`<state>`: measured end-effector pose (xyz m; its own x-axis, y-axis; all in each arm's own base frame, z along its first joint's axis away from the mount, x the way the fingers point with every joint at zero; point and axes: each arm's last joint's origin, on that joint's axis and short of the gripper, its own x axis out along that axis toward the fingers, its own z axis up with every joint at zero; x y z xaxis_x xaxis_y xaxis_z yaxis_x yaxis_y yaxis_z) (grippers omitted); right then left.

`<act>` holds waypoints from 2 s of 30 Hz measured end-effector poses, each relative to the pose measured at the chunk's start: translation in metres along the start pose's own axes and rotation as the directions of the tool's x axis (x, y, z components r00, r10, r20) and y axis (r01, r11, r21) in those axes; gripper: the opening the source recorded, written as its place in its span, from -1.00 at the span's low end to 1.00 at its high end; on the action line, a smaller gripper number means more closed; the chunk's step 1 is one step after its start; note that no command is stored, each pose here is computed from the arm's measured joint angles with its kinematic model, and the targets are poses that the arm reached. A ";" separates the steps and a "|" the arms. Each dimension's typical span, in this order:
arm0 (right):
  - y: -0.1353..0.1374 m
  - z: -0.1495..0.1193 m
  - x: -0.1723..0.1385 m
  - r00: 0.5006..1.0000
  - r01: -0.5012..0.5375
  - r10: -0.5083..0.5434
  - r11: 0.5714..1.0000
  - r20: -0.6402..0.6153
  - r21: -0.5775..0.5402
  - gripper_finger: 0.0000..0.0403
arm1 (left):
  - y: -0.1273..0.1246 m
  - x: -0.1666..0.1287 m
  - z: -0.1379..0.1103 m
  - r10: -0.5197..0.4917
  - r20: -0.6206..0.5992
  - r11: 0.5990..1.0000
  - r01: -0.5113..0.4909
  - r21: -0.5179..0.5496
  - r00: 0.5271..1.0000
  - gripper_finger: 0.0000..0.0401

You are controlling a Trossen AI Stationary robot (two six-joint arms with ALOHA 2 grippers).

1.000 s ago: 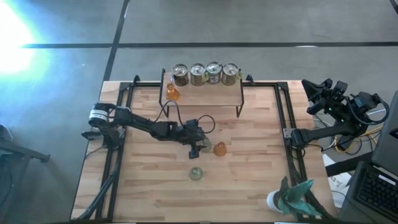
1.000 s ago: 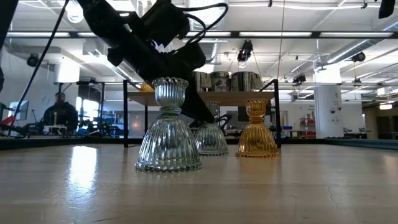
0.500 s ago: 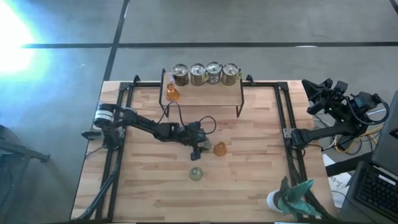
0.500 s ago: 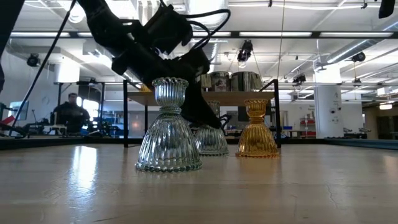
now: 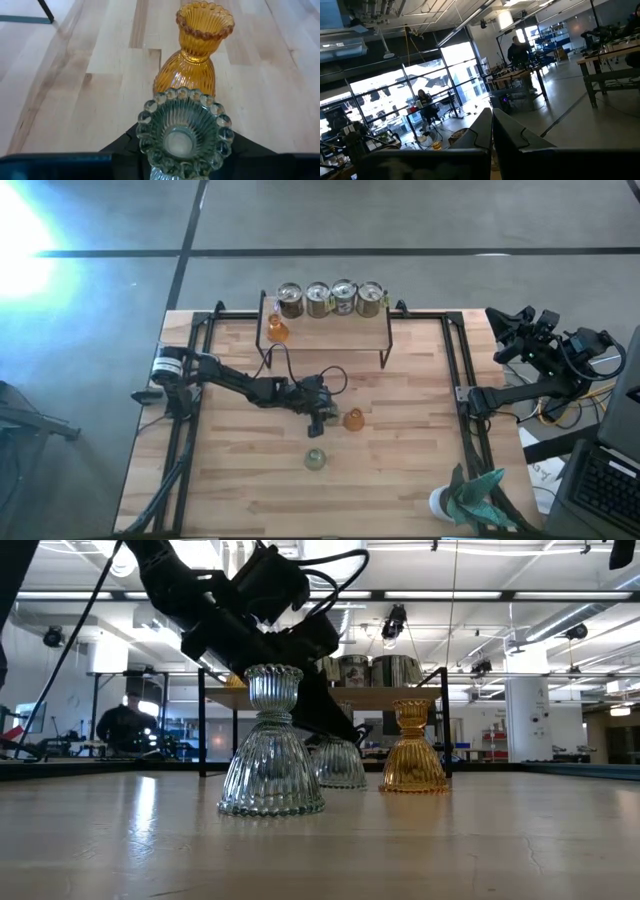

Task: Pick & Place candle stick holders
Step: Put the green glass candle holder on the shelf

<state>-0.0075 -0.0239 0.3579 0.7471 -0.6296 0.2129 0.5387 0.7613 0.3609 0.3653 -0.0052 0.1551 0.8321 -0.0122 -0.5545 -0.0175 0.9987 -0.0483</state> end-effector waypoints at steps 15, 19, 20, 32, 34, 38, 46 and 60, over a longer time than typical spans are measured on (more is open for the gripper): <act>0.000 0.000 0.000 1.000 0.003 -0.003 1.000 0.001 0.004 -0.96 | 0.023 -0.064 0.076 0.243 0.017 0.953 -0.236 -0.189 0.970 -0.35; 0.000 0.000 0.000 1.000 0.002 -0.002 1.000 0.001 0.004 -0.96 | 0.048 -0.082 0.099 0.390 0.052 0.888 -0.361 -0.283 0.919 -0.35; 0.000 0.000 0.000 1.000 0.003 -0.003 1.000 0.001 0.005 -0.96 | 0.055 -0.086 0.103 0.407 0.055 0.875 -0.372 -0.310 0.912 -0.35; 0.000 0.000 0.000 1.000 0.003 -0.003 1.000 0.001 0.018 -0.96 | 0.116 -0.111 0.120 0.582 0.022 0.735 -0.514 -0.443 0.813 -0.35; 0.000 0.000 0.000 1.000 0.002 -0.002 1.000 0.001 0.018 -0.96 | 0.120 -0.113 0.117 0.589 0.001 0.724 -0.528 -0.444 0.808 -0.35; 0.000 0.000 0.000 1.000 0.002 -0.002 1.000 0.001 0.014 -0.96 | 0.126 -0.114 0.115 0.598 -0.013 0.717 -0.542 -0.439 0.801 -0.35; 0.000 0.000 0.000 1.000 0.003 -0.003 1.000 0.001 0.008 -0.96 | 0.124 -0.114 0.120 0.595 0.014 0.750 -0.549 -0.368 0.803 -0.35; 0.000 0.000 0.000 1.000 0.003 -0.003 1.000 0.001 0.002 -0.96 | 0.079 -0.134 0.155 0.829 -0.011 0.504 -0.755 -0.419 0.560 -0.35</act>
<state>-0.0076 -0.0239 0.3579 0.7451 -0.6322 0.2123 0.5405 0.7590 0.3631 0.3389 0.0827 0.3545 0.4451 0.8202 -0.3593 -0.8694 0.4919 0.0460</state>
